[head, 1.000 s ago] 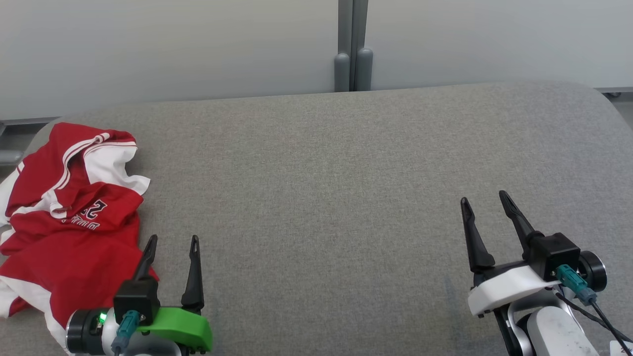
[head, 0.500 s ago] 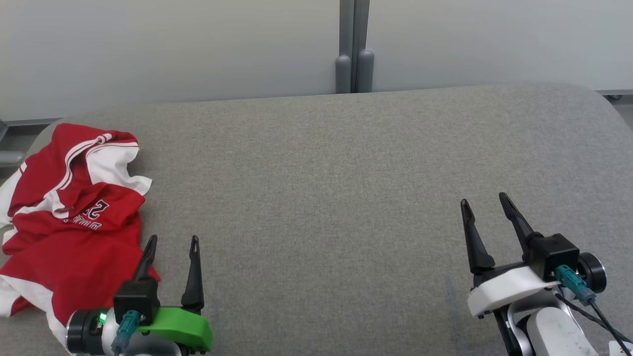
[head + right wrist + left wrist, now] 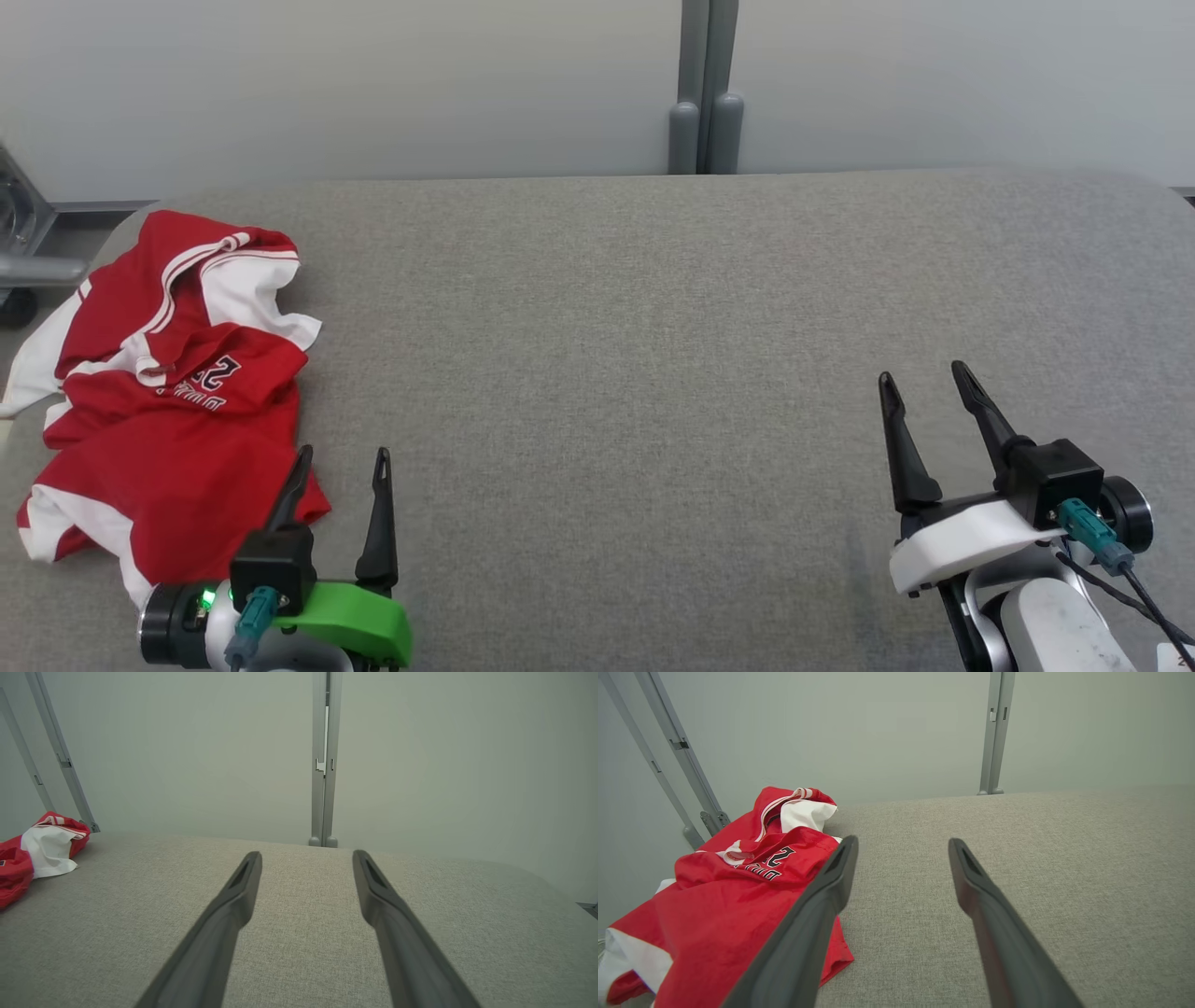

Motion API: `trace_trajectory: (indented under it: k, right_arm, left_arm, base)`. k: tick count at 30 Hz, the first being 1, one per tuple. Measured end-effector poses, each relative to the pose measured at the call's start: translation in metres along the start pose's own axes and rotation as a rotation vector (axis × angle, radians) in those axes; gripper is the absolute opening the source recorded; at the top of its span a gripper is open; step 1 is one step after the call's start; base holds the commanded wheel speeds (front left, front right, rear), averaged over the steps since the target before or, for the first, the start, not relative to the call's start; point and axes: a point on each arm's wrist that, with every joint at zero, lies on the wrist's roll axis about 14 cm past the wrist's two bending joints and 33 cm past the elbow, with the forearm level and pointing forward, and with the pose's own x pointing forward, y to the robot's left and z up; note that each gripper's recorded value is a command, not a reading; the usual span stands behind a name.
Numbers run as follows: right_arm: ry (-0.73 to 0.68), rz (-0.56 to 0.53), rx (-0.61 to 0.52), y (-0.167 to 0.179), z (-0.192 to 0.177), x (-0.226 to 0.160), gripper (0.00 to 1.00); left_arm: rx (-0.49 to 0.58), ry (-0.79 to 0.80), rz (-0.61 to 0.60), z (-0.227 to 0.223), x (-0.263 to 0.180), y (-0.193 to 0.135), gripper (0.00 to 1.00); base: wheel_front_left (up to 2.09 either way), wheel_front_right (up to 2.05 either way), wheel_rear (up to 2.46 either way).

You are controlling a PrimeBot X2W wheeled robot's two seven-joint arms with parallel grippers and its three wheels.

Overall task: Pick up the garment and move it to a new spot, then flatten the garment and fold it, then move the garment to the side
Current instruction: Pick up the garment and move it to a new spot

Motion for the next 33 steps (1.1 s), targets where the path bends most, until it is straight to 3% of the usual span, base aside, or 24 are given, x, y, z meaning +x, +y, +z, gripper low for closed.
trace_trajectory:
  k: [8, 19, 33]
  right_arm:
    - [-0.002, 0.079, 0.011, 0.024, -0.001, 0.012, 1.00]
    - [0.001, 0.293, 0.051, 0.090, -0.003, 0.026, 1.00]
    - [0.009, 0.484, 0.076, 0.155, -0.005, 0.033, 1.00]
  left_arm:
    - [0.011, -0.007, 0.063, 0.003, -0.010, 0.020, 1.00]
    - [0.021, -0.021, 0.229, 0.009, -0.038, 0.068, 1.00]
    - [0.031, -0.031, 0.404, 0.013, -0.081, 0.113, 1.00]
  base:
    - [0.00, 0.00, 0.00]
    - [0.00, 0.00, 0.00]
    - [0.00, 0.00, 0.00]
